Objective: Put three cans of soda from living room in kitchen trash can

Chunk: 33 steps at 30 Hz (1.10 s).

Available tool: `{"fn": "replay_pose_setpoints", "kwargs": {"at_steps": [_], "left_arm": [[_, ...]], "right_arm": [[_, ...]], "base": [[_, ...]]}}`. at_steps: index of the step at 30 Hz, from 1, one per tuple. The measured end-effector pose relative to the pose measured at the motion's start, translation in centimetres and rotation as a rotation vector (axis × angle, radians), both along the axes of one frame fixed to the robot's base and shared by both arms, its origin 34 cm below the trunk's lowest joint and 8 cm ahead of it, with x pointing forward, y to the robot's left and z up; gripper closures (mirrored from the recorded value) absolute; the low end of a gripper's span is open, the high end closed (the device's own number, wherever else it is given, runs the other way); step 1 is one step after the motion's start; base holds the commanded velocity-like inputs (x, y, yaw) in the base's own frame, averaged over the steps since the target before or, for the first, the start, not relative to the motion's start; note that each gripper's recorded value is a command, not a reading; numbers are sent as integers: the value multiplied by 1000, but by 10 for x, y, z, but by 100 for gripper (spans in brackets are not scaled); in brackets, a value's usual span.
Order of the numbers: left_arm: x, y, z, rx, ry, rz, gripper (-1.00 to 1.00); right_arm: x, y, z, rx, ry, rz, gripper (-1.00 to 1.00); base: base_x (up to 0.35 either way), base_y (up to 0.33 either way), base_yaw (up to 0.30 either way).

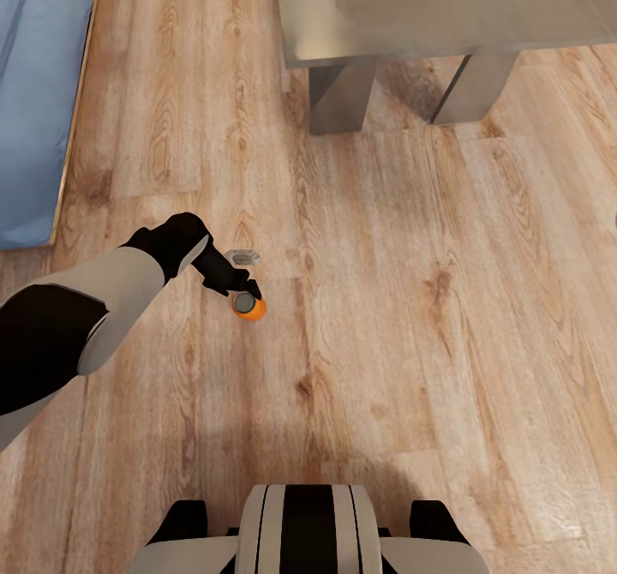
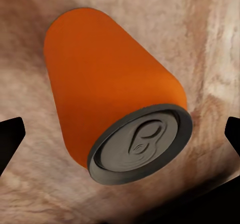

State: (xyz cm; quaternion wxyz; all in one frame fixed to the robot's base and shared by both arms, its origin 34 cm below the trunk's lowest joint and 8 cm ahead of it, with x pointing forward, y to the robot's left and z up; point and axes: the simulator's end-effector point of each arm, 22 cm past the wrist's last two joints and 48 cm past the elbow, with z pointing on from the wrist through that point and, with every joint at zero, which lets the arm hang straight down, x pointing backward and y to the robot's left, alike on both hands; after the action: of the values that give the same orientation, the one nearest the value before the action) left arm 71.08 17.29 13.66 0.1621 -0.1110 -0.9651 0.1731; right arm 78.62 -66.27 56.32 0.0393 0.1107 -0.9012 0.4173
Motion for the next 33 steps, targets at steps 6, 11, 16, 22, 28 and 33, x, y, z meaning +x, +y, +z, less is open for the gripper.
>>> {"fn": "replay_pose_setpoints", "kwargs": {"at_steps": [6,11,16,22,28,33], "left_arm": [[-1,1,-2,8,2,-2,-100],[-1,4,-5,23,-2,-8,-100],[-9,9,-12,40,9,-12,-100],[-17,14,-18,64,15,-20,-100],[-19,15,-19,67,17,-21,-100],[-18,13,-19,61,13,-15,100]], "right_arm": [[-1,0,-2,1,0,-2,100],[-1,-1,-3,1,2,-3,100],[-1,-1,-5,2,2,-4,100],[-1,-1,-4,2,2,-4,100],[-9,-4,-12,19,8,-17,100],[-12,-4,-19,24,47,4,100]], "base": [[0,0,0],[0,0,0],[0,0,0],[-6,-7,0],[-45,-102,0],[-5,-13,0]]}}
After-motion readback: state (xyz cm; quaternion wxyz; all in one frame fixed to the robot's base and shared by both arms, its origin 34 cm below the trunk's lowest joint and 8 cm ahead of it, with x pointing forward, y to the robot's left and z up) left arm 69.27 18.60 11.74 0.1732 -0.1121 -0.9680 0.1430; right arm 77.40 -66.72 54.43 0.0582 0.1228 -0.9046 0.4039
